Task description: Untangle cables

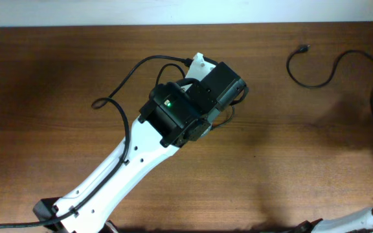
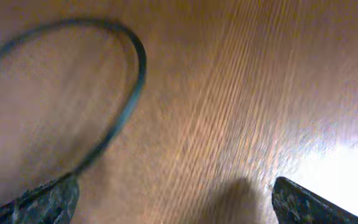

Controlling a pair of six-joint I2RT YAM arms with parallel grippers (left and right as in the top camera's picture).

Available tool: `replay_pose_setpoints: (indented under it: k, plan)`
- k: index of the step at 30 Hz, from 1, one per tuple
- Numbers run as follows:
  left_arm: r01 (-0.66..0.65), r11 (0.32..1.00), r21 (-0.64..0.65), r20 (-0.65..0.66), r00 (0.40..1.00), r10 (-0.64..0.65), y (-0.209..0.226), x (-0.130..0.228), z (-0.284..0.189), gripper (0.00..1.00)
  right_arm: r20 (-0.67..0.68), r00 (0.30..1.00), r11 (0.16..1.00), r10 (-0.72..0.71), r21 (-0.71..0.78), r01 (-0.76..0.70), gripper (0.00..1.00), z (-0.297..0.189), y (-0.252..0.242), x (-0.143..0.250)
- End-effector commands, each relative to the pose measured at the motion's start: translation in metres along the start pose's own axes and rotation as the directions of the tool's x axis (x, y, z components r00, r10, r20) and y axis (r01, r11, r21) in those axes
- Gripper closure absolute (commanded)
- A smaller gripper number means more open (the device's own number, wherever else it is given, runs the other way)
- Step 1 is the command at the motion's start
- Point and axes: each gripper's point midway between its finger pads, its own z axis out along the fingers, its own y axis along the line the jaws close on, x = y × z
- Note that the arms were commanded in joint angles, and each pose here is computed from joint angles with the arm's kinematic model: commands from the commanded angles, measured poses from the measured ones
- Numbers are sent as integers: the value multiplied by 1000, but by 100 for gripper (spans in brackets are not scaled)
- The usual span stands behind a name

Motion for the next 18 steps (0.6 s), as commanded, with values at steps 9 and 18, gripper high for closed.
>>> replay_pose_setpoints:
  k: [9, 18]
  plan:
    - [46, 999, 3, 45, 998, -46, 6, -8, -8, 100, 96, 901, 880, -423, -196, 433, 2, -21, 149, -42]
    - [26, 1000, -9, 18, 999, -26, 8, -1, -8, 100, -204, 965, 965, -165, 168, 201, 1, -21, 75, -54]
